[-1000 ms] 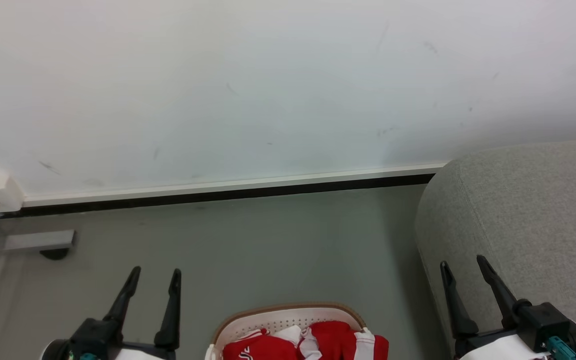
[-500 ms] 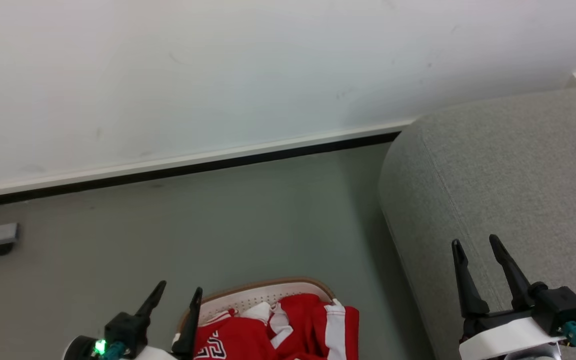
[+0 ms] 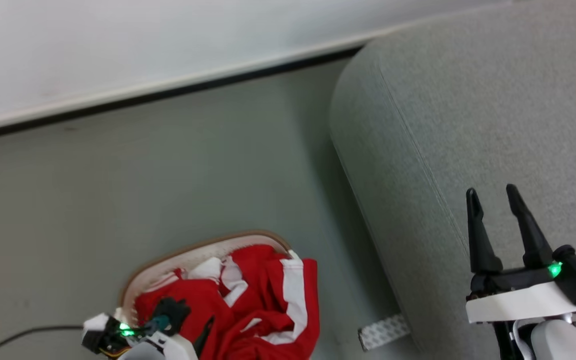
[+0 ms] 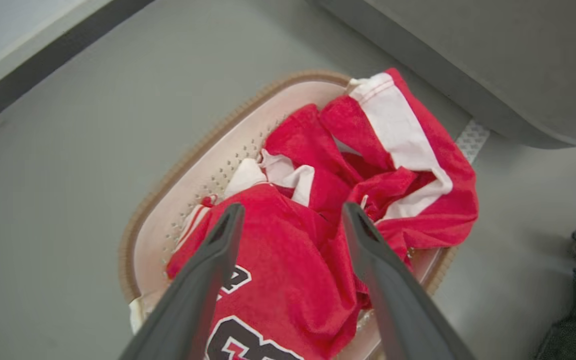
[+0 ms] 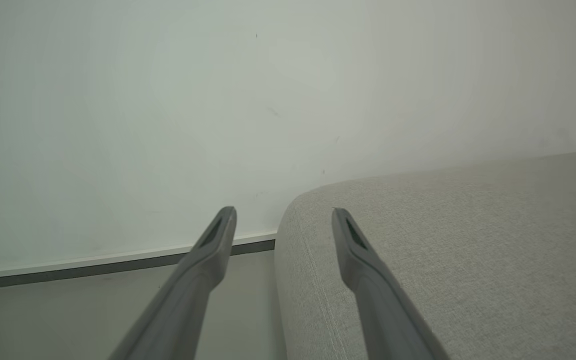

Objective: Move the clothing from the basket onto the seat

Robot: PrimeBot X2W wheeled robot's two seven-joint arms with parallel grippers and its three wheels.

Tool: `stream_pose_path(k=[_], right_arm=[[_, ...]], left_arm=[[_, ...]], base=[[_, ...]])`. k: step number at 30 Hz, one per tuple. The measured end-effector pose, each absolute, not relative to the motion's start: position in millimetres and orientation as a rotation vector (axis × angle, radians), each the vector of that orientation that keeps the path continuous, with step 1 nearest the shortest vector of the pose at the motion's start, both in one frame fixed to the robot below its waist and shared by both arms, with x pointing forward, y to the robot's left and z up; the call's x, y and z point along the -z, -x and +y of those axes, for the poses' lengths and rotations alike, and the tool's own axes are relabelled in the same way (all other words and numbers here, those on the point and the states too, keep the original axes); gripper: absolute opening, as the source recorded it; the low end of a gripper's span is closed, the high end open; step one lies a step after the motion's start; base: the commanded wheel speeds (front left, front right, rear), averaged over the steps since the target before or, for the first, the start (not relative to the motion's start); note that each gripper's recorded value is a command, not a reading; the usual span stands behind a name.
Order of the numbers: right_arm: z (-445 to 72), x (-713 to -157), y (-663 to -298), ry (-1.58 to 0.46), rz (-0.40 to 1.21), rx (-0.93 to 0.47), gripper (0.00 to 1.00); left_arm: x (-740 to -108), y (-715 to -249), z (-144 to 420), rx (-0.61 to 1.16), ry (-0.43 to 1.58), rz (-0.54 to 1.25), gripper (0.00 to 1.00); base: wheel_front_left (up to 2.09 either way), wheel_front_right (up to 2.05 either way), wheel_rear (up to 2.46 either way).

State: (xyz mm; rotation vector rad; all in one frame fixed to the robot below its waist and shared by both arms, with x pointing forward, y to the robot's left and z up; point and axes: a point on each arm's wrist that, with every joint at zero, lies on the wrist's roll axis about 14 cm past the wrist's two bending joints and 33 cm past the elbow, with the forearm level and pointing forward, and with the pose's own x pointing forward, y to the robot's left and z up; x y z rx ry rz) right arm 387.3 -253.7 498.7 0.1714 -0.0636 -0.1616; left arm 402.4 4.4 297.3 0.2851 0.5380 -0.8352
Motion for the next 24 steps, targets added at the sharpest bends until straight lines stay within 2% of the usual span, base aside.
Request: stream_pose_path(k=[7,14,24], right_arm=[[-271.1,-493.7,-400.6,-0.163,-0.059,0.207,1.0],[-284.0,-474.3,-407.2,-0.151,-0.009,0.248,1.0],[-294.9,-445.7,-415.7,-0.149,0.061,0.284,1.0]], left_arm=[[-227.6,-379.4,-2.2,1.003,-0.417,0.785,1.0],[-177.8,-366.8,-4.3,1.073,-0.448,0.988,1.0],[-128.5,-376.8,-15.7,1.158,-0.532,1.1,1.0]], base=[[0.0,0.0,0.0],[0.0,0.0,0.0],[0.0,0.0,0.0]])
